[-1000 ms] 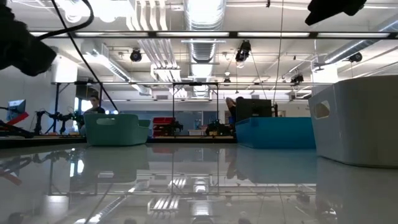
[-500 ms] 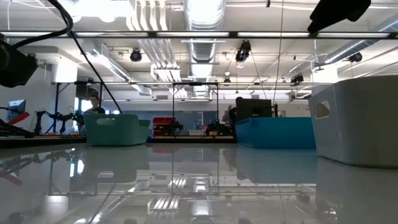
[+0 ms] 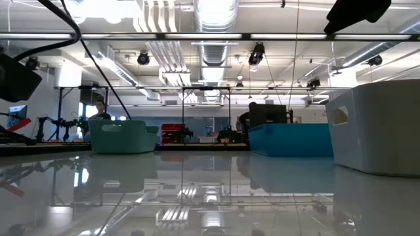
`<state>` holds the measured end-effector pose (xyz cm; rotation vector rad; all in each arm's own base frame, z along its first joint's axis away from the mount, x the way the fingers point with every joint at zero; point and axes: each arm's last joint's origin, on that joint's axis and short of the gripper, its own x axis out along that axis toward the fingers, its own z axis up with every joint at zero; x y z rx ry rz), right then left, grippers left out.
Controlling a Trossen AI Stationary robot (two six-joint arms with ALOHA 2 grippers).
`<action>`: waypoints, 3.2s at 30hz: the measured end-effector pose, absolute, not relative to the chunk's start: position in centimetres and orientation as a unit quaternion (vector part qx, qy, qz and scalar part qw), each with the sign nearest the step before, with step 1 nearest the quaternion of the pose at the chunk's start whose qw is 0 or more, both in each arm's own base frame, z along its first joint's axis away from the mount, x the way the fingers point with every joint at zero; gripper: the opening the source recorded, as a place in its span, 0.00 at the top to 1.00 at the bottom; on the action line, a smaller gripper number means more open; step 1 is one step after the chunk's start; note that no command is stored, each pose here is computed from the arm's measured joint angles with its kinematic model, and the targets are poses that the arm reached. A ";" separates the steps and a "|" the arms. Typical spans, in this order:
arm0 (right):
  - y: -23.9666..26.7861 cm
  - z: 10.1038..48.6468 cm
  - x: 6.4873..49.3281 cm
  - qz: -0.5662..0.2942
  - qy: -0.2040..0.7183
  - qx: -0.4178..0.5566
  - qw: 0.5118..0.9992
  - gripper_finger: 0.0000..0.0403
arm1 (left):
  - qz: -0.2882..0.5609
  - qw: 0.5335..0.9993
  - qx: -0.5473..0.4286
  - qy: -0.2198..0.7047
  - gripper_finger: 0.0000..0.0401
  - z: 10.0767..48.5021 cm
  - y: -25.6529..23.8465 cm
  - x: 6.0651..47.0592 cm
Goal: Sort & place blocks by color
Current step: Put the yellow wooden block into the light blue bin, then return to Home Position
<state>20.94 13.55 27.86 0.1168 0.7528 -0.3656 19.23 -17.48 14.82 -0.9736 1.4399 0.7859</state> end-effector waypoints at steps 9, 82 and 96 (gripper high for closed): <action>13.6 27.9 20.9 -0.177 0.365 0.057 0.912 0.55 | 0.323 0.587 -0.425 0.609 0.89 15.6 -17.3 19.0; 13.5 27.9 21.0 -0.192 0.350 0.072 0.914 0.55 | 0.101 0.695 0.162 0.693 0.79 20.5 24.0 21.2; 13.0 26.4 21.0 -0.199 0.340 -0.052 0.918 0.55 | 0.187 0.808 0.105 0.549 0.80 27.8 16.3 22.6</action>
